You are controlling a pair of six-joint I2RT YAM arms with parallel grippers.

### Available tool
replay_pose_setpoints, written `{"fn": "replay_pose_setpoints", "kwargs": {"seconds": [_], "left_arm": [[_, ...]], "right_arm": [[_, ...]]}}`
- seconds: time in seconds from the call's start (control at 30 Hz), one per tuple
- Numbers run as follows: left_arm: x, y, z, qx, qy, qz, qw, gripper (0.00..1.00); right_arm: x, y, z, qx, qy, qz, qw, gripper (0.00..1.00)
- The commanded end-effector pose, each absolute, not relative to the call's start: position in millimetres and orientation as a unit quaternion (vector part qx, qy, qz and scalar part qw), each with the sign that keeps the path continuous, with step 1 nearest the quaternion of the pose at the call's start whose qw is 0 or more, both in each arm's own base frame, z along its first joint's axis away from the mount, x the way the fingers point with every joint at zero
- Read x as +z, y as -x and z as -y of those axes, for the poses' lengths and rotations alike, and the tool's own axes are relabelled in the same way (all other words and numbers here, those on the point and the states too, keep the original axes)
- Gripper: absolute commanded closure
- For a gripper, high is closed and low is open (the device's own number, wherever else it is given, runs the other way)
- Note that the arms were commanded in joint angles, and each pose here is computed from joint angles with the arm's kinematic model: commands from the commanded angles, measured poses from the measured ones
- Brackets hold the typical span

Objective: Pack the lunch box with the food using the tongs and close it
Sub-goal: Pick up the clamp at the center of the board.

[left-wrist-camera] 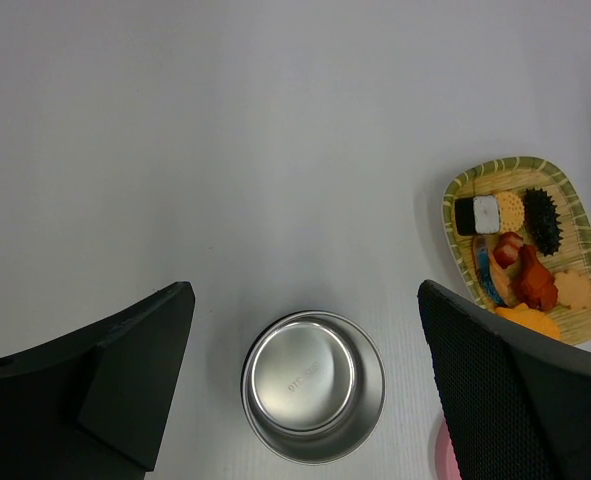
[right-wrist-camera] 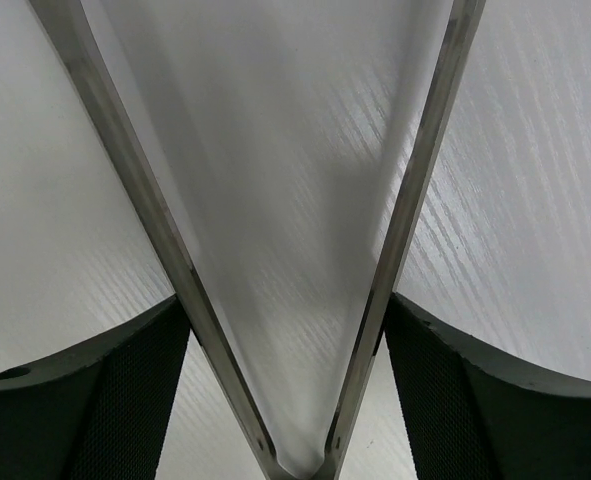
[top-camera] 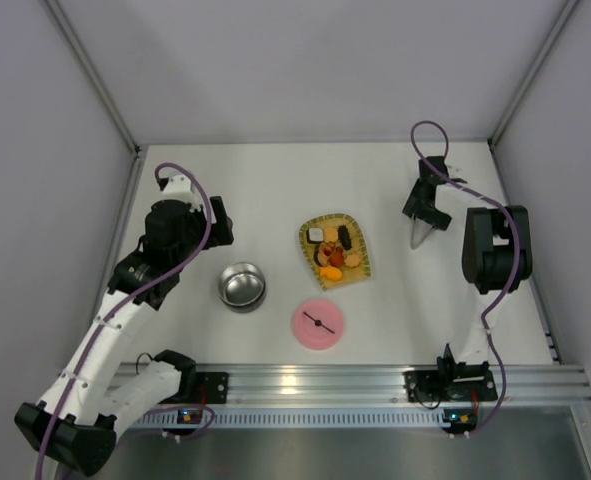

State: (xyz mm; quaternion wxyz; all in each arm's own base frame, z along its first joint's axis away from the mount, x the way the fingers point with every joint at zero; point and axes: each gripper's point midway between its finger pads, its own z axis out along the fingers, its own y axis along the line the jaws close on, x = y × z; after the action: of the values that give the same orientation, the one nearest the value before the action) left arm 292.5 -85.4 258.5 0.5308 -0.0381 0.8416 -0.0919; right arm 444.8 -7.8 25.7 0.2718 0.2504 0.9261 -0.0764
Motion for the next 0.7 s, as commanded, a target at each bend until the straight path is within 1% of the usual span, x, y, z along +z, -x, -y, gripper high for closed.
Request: {"fn": "replay_pose_setpoints", "kwargs": {"seconds": [0.0,0.1,0.23,0.33,0.47,0.67], "left_arm": [[262,-295,82,-0.087,0.044,-0.838,0.536,0.01],[261,-295,83,-0.088,0.042,-0.839,0.536,0.01],[261,-295,84,-0.089,0.041,-0.839,0.535,0.01],[261,-296,84,-0.089,0.042,-0.839,0.536,0.01],[261,-295,84,-0.09,0.041,-0.839,0.535,0.02],[262,-294,84,-0.091,0.041,-0.838,0.536,0.02]], "right_arm": [[22,-452,19,-0.078,-0.26,-0.924,0.271,0.25],[21,-451,19,-0.076,-0.258,-0.925,0.27,0.3],[23,-449,17,-0.074,-0.256,-0.925,0.272,0.28],[22,-447,18,-0.074,-0.253,-0.926,0.271,0.3],[23,-445,17,-0.073,-0.253,-0.925,0.273,0.38],[28,-439,17,-0.073,-0.252,-0.925,0.276,0.4]]}}
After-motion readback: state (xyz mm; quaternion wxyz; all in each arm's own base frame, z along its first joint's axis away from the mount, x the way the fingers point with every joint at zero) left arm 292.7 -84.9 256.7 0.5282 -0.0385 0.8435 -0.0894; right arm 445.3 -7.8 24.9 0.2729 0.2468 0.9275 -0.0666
